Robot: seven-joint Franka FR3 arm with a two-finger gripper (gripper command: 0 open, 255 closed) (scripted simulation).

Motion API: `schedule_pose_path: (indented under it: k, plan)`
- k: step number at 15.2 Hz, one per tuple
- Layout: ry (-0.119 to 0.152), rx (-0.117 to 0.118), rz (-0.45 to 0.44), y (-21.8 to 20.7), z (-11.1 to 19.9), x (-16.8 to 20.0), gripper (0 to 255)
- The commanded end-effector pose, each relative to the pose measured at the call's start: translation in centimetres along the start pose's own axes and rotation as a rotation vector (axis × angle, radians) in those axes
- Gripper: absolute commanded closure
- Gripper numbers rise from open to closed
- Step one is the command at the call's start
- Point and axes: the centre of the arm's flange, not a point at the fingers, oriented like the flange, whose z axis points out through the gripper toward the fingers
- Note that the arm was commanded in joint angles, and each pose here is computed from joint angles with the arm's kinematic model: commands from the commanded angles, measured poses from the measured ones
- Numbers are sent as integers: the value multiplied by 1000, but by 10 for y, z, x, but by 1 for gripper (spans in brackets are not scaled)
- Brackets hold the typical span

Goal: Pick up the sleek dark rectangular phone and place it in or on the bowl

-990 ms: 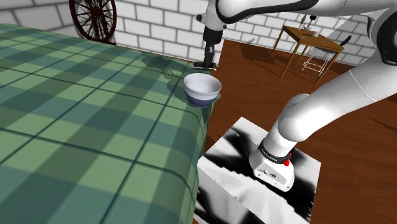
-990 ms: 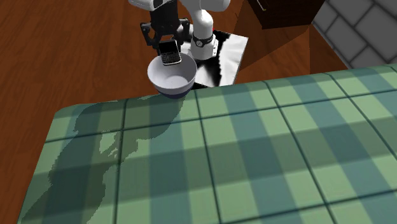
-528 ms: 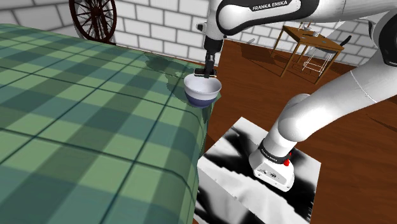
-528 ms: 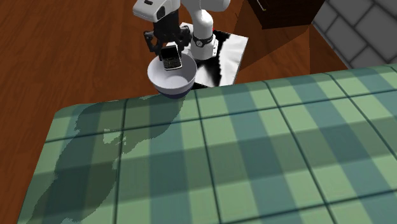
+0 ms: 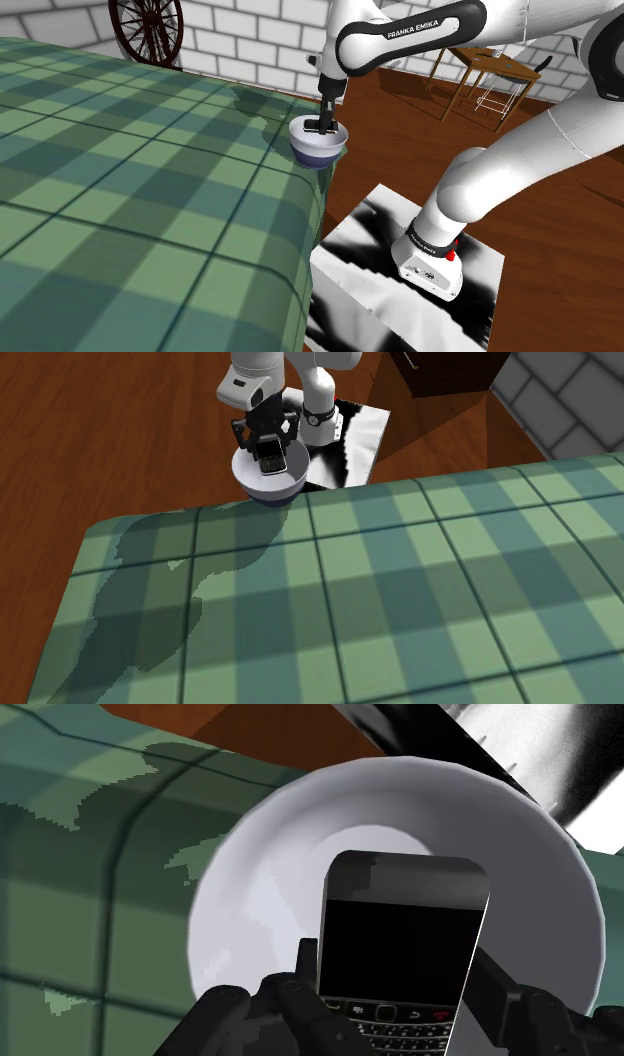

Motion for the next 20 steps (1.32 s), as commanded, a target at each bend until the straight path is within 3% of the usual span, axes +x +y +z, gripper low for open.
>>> schedule_pose_path:
  k: [1, 6, 7, 12, 16, 20]
  plan:
    - [1, 0, 0, 0, 3, 1, 255]
    - [1, 0, 0, 0, 3, 1, 255]
    - [1, 0, 0, 0, 3, 1, 0]
    - [1, 0, 0, 0, 3, 1, 0]
    - [1, 0, 0, 0, -47, 1, 0]
    - [1, 0, 0, 0, -47, 1, 0]
